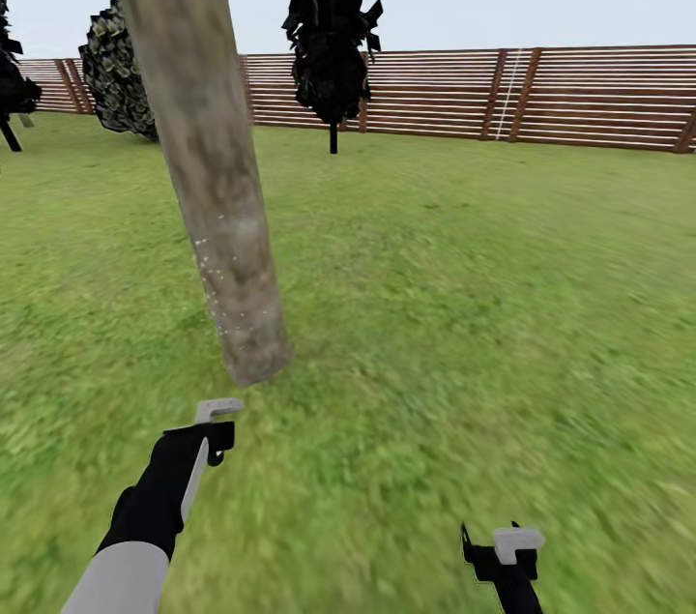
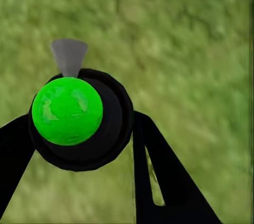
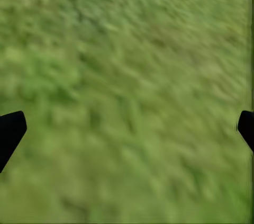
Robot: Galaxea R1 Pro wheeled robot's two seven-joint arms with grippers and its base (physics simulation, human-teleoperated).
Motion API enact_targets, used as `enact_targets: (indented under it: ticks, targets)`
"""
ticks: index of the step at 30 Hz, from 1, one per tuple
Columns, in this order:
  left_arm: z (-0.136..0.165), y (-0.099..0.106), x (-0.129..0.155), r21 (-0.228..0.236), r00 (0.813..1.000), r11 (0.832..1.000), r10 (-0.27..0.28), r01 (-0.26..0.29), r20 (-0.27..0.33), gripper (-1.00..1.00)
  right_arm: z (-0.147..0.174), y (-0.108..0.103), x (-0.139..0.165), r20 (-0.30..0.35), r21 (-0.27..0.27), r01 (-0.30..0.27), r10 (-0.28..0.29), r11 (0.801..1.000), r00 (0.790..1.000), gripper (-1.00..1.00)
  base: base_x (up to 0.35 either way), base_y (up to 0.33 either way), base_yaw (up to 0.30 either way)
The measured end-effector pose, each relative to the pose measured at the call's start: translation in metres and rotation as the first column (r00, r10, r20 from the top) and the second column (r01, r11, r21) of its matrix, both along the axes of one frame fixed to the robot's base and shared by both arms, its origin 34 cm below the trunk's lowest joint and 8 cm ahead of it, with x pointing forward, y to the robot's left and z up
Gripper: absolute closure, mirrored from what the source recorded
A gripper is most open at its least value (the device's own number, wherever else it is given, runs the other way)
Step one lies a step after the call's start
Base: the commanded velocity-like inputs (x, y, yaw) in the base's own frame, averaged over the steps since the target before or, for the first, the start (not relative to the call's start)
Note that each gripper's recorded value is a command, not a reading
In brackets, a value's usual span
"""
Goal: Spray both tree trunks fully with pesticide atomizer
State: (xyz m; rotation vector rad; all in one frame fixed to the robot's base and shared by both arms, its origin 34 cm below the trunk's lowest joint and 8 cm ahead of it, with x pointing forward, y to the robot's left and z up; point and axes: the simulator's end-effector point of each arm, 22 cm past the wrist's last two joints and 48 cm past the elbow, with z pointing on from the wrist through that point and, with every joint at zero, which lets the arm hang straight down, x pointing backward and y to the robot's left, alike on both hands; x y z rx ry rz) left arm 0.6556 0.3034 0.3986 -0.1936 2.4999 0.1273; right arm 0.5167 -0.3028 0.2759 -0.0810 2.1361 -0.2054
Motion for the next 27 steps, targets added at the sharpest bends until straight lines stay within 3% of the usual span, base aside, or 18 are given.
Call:
enact_targets:
  ticks: [22, 27]
  targets:
    - [-0.0001, -0.0037, 0.0003, -0.004, 1.000, 1.000, -0.002, 0.002, 0.001, 1.00, 0.0000, -0.0001, 0.0000, 0.000, 0.000, 0.000, 0.000, 1.000, 1.000, -1.00, 0.205, -0.229, 0.253]
    - [-0.0001, -0.0038, 0.0003, -0.004, 1.000, 1.000, -0.002, 0.002, 0.001, 1.00, 0.0001, -0.0001, 0.0000, 0.000, 0.000, 0.000, 0.000, 1.000, 1.000, -1.00, 0.188, -0.232, 0.084]
